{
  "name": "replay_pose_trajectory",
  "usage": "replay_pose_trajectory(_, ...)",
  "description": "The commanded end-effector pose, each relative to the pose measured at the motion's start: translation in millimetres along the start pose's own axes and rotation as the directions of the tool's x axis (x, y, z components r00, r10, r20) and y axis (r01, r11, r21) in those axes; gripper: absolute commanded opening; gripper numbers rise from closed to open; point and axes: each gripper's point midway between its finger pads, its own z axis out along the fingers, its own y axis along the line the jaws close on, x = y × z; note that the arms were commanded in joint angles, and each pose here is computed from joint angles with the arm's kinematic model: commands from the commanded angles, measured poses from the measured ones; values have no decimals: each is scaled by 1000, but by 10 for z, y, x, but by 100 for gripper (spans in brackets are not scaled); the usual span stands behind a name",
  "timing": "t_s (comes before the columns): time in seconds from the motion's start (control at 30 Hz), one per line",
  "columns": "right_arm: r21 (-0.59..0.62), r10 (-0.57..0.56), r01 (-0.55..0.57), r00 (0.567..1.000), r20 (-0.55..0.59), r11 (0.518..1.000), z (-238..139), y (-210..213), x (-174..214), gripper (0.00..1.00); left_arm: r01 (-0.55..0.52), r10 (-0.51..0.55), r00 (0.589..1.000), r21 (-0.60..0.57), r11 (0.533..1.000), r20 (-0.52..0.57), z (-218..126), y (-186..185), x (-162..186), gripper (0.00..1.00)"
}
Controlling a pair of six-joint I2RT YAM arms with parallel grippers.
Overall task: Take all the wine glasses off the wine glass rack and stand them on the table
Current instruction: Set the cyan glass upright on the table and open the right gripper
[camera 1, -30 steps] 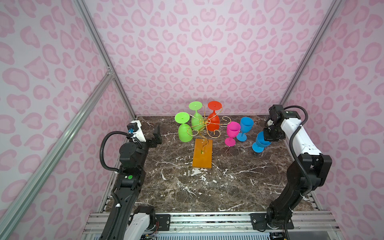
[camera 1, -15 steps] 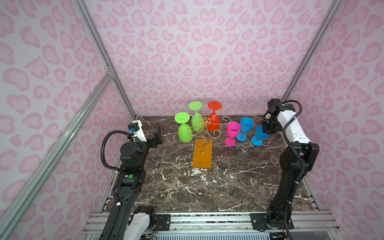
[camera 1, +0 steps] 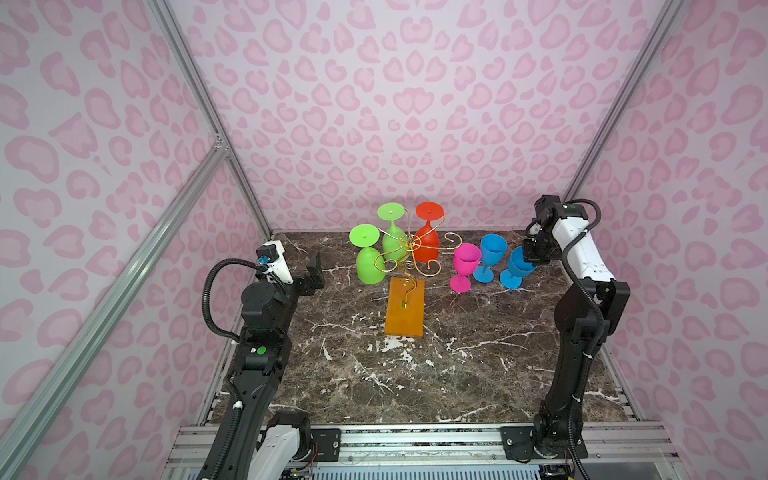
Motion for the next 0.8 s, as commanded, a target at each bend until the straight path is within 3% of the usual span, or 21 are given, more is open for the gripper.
replay_pose_trajectory(0.0, -18, -12, 12, 999, -35, 1000, 69, 42, 57, 0, 1, -1, 1000, 10, 1000, 17, -6, -18, -72, 97)
replay_pose_trajectory(0.17, -36, -5, 5, 1000, -17, 999, 12, 59, 29, 13, 1, -1, 1000, 11, 1000, 18, -9, -18, -79, 97)
replay_pose_trajectory(0.77, -101, 58, -39, 981, 185, 994, -577, 65, -236, 24, 2, -2, 1000, 4, 1000, 22, -32, -8, -94, 97)
